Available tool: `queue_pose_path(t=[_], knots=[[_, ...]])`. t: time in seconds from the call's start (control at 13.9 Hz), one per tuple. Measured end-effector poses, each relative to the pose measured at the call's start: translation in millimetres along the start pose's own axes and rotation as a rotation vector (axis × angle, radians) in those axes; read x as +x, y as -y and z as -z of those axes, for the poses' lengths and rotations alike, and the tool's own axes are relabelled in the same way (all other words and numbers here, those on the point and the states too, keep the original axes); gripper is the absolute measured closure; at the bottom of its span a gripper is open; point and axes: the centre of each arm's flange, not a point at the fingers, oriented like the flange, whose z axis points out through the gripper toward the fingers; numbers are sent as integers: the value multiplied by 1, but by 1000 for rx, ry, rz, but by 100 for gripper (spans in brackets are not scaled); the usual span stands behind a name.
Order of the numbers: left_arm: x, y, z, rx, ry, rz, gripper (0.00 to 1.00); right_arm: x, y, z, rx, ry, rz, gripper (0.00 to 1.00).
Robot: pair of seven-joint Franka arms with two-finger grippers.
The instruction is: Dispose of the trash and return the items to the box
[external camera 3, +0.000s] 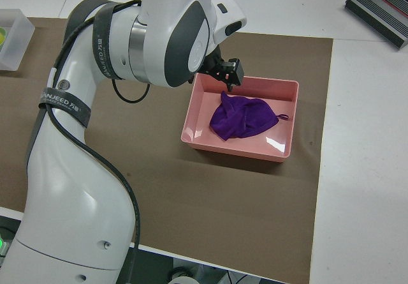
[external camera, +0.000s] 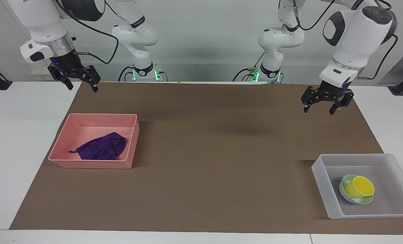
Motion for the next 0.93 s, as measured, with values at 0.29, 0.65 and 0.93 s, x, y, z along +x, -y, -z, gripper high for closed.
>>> queue_pose_path(t=[0.29,0.65,0.93], knots=[[3,2,-2,-2,14,3,0,0,0,0,0,0,0,0],[-1,17,4,-2,43,36,0,0,0,0,0,0,0,0],[-3,23,2,-2,57,52,0,0,0,0,0,0,0,0]])
